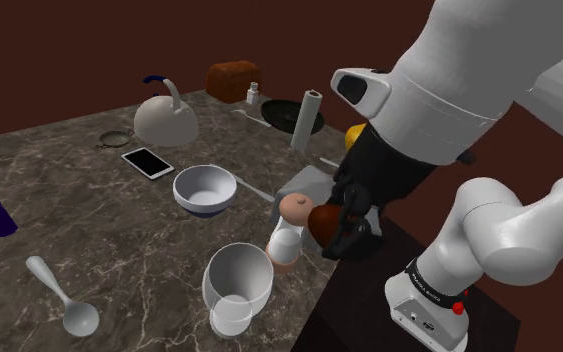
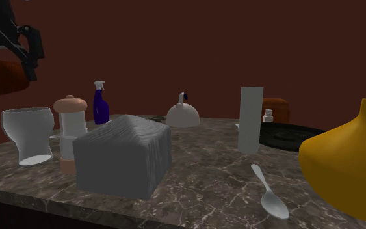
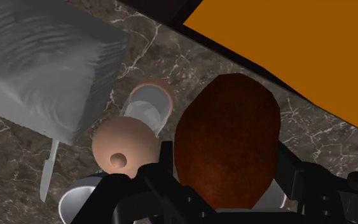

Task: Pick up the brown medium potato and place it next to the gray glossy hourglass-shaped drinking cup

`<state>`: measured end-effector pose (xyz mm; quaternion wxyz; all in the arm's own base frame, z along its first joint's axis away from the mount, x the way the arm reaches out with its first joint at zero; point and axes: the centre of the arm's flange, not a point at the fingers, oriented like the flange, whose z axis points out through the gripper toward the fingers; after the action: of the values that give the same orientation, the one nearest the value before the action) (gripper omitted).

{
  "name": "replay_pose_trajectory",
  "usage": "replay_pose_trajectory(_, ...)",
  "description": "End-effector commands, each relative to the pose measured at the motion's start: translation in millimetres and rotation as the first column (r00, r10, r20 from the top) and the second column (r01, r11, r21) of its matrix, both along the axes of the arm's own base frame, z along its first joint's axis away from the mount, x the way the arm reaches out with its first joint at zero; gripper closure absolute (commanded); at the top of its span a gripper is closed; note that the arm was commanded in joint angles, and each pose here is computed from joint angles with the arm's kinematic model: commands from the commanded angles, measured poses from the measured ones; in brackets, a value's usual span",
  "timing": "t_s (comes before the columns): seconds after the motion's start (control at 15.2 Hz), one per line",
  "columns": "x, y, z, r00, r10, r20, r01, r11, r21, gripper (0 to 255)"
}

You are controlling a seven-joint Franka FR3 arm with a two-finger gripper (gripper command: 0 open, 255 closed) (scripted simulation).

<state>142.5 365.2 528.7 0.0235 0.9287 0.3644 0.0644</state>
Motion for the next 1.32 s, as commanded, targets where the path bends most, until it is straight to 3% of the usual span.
replay_pose_trajectory(0.0,-1,1,-10,1.0,0.0,0.0,0.0,1.0,0.0,255)
replay_pose_trajectory(1.25,-1,1,-111,1.0,0.0,0.0,0.0,1.0,0.0,255)
